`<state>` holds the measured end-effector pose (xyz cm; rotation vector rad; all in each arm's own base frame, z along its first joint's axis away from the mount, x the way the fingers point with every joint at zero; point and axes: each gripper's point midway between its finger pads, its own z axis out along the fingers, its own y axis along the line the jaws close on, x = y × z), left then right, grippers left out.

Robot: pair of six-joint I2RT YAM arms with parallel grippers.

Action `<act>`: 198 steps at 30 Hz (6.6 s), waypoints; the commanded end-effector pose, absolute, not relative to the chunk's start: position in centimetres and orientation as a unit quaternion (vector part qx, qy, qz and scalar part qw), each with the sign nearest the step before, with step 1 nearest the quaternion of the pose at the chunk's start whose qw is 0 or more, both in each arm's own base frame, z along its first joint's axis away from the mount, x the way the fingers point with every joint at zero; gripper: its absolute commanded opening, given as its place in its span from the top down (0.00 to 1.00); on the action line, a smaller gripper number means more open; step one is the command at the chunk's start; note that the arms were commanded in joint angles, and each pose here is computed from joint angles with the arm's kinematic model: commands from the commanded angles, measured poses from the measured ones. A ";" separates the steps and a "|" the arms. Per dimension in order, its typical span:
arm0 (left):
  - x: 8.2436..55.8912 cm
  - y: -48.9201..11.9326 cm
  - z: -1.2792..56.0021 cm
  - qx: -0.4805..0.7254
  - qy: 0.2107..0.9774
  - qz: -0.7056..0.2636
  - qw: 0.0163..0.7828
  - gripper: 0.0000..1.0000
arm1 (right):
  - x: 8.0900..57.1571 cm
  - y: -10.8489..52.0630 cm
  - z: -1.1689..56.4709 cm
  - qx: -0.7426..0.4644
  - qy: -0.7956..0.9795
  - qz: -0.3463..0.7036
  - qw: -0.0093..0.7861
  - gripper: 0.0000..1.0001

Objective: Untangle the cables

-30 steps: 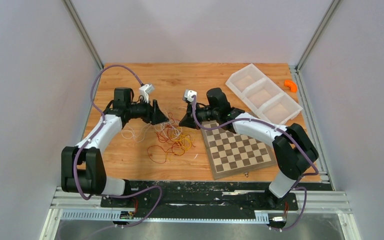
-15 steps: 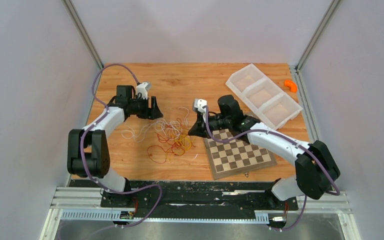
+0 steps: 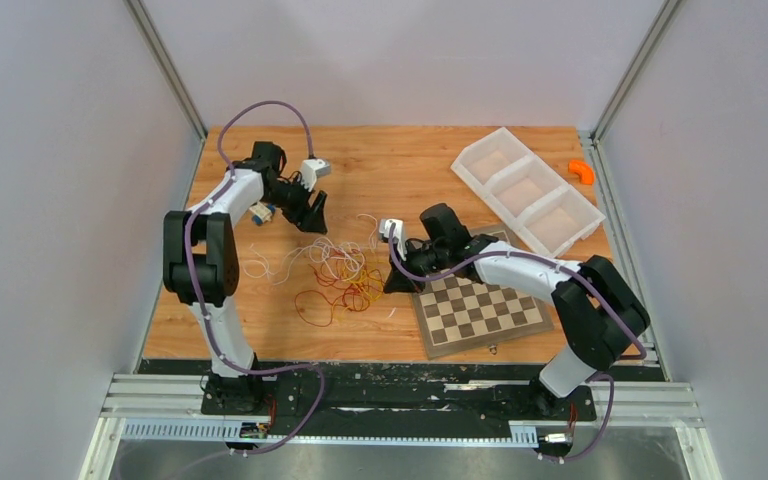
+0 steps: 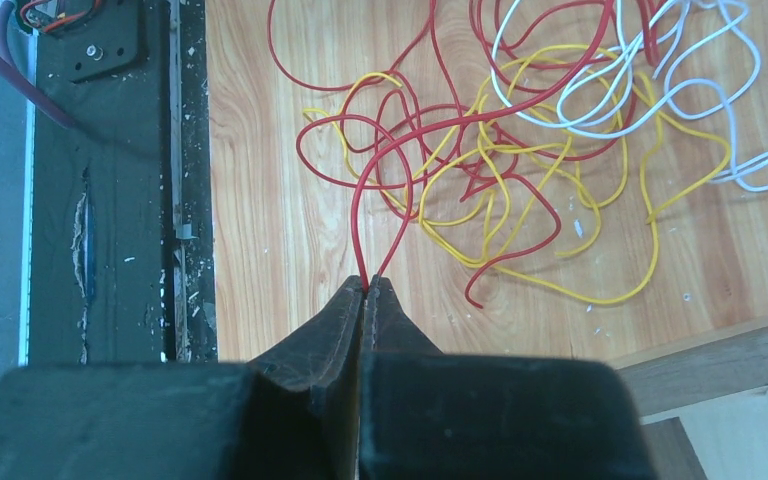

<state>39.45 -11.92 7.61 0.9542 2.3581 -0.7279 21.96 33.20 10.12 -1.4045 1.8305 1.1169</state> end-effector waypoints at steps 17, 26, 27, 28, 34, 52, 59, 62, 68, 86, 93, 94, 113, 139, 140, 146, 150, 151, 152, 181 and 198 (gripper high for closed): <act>37.7 -13.9 4.2 0.516 0.804 -0.221 0.196 0.57 | 23.3 32.8 9.6 -0.524 0.695 0.397 0.289 1.00; 40.7 -15.7 15.7 0.482 0.786 -0.241 0.302 1.00 | 24.1 32.7 8.0 -0.525 0.706 0.382 0.282 1.00; 40.8 -15.9 18.5 0.459 0.788 -0.252 0.324 1.00 | 24.1 32.7 7.7 -0.525 0.708 0.381 0.280 1.00; 41.7 -16.2 22.5 0.451 0.770 -0.262 0.367 1.00 | 24.1 32.7 7.5 -0.525 0.709 0.381 0.277 1.00; 41.8 -15.8 42.5 0.334 0.700 -0.284 0.564 1.00 | 24.3 32.9 6.1 -0.522 0.718 0.379 0.260 0.99; 32.4 -16.1 62.3 0.273 0.517 -0.353 0.730 1.00 | 30.0 35.8 29.6 -0.460 0.643 0.411 0.453 0.05; 31.3 -16.3 62.4 0.278 0.512 -0.362 0.728 1.00 | 32.9 39.1 34.1 -0.430 0.602 0.449 0.501 0.04; 30.7 -16.2 62.8 0.279 0.507 -0.362 0.731 1.00 | 33.7 41.4 34.4 -0.433 0.590 0.473 0.491 0.05; 30.0 -15.9 63.3 0.275 0.504 -0.353 0.739 1.00 | 35.8 44.2 31.6 -0.442 0.589 0.465 0.492 0.07; 34.9 -9.1 42.4 0.081 0.703 -0.300 0.640 1.00 | 30.7 42.5 53.7 -0.415 0.416 0.537 0.606 1.00; 32.9 -10.9 28.0 0.066 0.782 -0.369 0.497 1.00 | 31.9 45.2 36.1 -0.452 0.563 0.545 0.426 1.00; 32.5 -11.1 28.3 0.072 0.778 -0.376 0.498 1.00 | 31.0 45.3 38.0 -0.460 0.545 0.548 0.437 1.00; 28.9 -15.7 26.1 0.208 0.776 -0.384 0.455 1.00 | 29.4 43.6 32.6 -0.535 0.580 0.426 0.443 1.00; 27.3 -14.6 24.2 0.247 0.737 -0.305 0.550 0.00 | 36.5 30.8 50.6 -0.335 0.547 0.395 0.658 1.00; 27.2 -14.5 24.0 0.245 0.741 -0.304 0.546 0.00 | 36.9 29.7 50.4 -0.322 0.557 0.386 0.661 1.00; 28.1 -14.0 23.5 0.227 0.766 -0.292 0.526 0.00 | 38.0 20.9 46.6 -0.222 0.642 0.292 0.673 1.00; 28.7 -14.0 23.6 0.223 0.772 -0.291 0.519 0.00 | 37.4 14.1 42.9 -0.136 0.703 0.216 0.664 1.00; 28.8 -14.1 23.5 0.223 0.771 -0.294 0.518 0.00 | 36.9 12.8 42.2 -0.121 0.712 0.203 0.661 1.00; 28.9 -14.2 23.6 0.221 0.772 -0.297 0.517 0.00 | 36.6 11.6 41.7 -0.109 0.720 0.192 0.658 1.00; 29.9 -15.6 22.8 0.194 0.791 -0.352 0.462 0.00 | 42.8 -6.2 21.1 0.103 0.865 0.097 0.481 1.00; 30.0 -15.0 21.4 0.181 0.804 -0.333 0.458 0.00 | 47.8 -11.8 21.4 0.009 0.844 0.019 0.536 1.00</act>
